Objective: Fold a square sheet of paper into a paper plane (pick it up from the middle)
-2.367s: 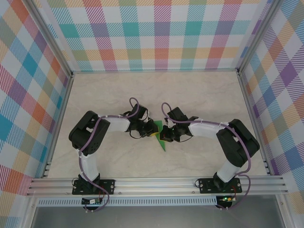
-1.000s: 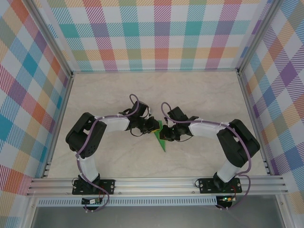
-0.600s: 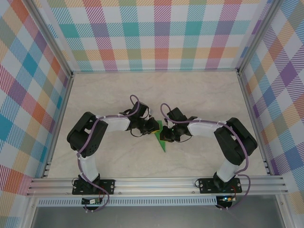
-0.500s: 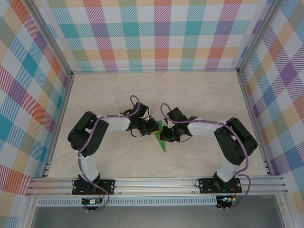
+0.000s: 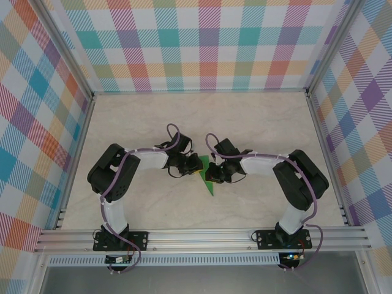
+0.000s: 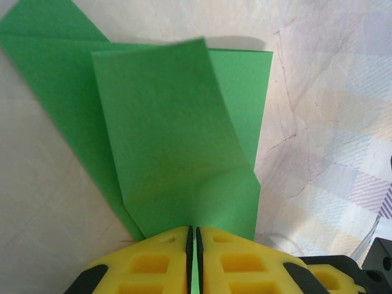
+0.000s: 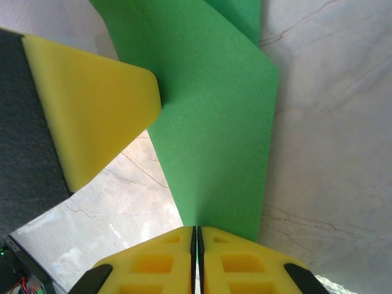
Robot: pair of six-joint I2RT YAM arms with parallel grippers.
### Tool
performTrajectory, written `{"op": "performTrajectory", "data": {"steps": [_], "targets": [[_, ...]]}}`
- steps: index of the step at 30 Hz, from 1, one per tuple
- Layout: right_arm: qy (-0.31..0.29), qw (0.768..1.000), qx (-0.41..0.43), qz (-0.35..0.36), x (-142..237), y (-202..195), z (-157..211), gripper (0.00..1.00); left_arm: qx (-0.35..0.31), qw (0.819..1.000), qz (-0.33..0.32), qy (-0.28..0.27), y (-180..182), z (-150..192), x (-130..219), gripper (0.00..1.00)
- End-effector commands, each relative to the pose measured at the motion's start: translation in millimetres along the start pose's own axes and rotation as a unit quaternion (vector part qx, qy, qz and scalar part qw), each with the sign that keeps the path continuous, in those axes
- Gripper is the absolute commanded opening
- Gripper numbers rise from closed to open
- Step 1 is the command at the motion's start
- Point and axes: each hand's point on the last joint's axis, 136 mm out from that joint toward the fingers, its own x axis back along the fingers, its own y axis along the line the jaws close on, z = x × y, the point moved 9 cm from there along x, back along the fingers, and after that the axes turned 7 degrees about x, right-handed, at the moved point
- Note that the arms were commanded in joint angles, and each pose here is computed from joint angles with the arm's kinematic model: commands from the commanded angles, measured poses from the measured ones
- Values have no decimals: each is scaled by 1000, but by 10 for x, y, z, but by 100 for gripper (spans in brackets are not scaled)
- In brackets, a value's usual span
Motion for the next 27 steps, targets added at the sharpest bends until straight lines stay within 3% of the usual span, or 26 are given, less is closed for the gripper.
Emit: {"op": "performTrajectory", "data": {"steps": [1,13,22,27], "targets": [[1,1000,16,-13,-7,53,-64,12,1,1000,-15,-3,26,30,13,12],[18,1000,13,-7,-89,3,-53,13,7,1000,-25,-6,58,35,22,12],[34,999,14,8,-139,-63,-7,12,-26,998,47,10,-209,27,127,12],[36,999,14,10,-151,-74,-1,12,-31,998,53,22,-200,41,78,12]]}}
